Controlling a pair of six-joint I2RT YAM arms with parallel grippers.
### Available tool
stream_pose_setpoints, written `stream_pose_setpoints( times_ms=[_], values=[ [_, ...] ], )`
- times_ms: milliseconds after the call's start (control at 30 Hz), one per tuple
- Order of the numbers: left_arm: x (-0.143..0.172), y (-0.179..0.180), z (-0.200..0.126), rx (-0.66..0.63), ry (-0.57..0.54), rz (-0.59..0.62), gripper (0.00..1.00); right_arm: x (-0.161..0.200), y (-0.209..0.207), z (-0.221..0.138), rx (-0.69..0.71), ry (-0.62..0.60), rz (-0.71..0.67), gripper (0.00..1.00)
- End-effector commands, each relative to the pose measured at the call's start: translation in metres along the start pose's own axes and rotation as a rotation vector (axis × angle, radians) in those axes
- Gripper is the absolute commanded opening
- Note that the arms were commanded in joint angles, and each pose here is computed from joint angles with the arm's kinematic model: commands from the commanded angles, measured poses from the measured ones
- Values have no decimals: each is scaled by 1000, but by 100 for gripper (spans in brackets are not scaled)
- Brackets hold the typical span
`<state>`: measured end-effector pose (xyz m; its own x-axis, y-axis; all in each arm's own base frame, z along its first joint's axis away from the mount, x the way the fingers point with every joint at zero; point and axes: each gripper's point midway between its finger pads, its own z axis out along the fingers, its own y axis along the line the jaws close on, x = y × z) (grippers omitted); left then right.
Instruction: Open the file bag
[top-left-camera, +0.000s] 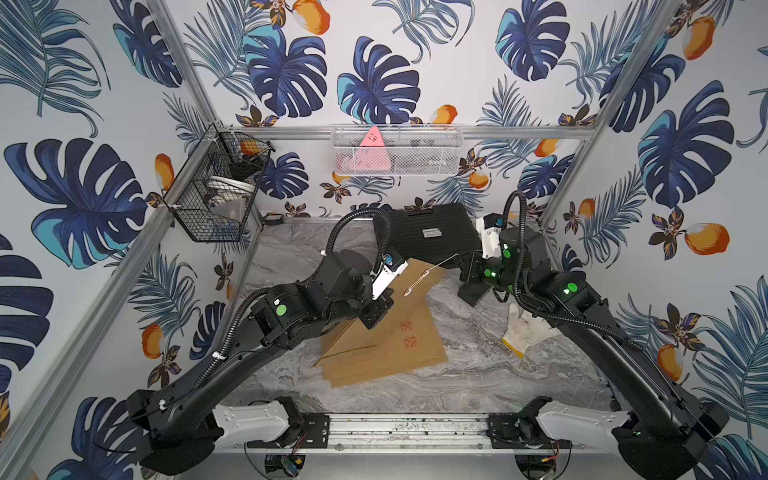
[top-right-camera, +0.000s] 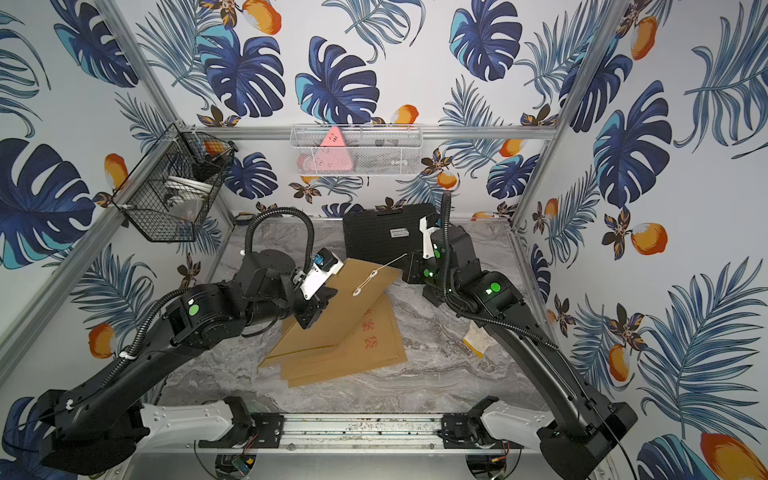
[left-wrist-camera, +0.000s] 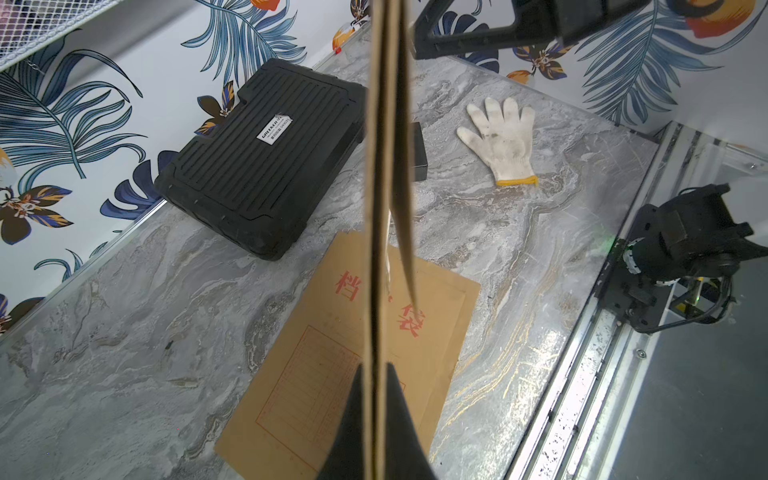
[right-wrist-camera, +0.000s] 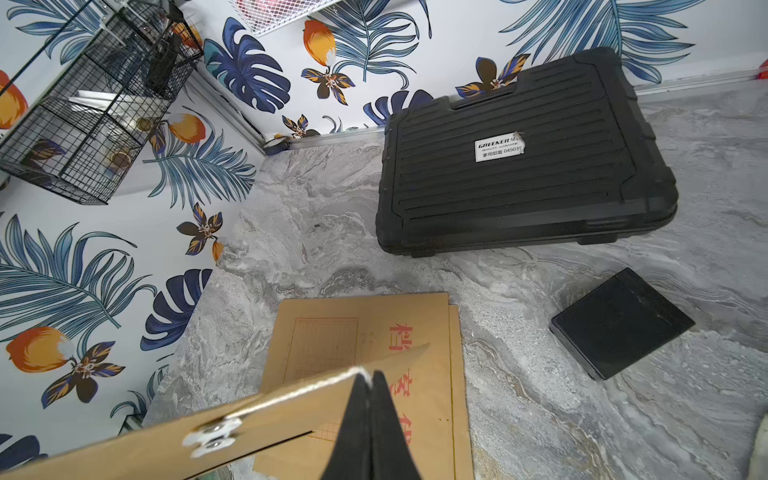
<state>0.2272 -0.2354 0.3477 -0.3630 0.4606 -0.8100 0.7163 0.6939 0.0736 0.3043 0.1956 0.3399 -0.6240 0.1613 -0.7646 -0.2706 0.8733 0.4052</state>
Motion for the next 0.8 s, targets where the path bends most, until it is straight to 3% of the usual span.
stream_pose_setpoints(
  times_ms=[0, 200, 533, 767],
  values=[
    [-13, -3, -3, 18, -63, -41, 0, 6, 0, -2, -14, 23, 4, 0],
    [-23, -1, -8, 16, -137, -131, 0, 7, 14, -9, -110, 14, -39, 0],
    [-37, -6, -8, 91, -303, -400, 0, -8, 54, -41, -333, -71, -123, 0],
    [-41, -6, -9, 131, -398, -493, 0, -5, 48, -37, -300, -51, -133, 0]
  ],
)
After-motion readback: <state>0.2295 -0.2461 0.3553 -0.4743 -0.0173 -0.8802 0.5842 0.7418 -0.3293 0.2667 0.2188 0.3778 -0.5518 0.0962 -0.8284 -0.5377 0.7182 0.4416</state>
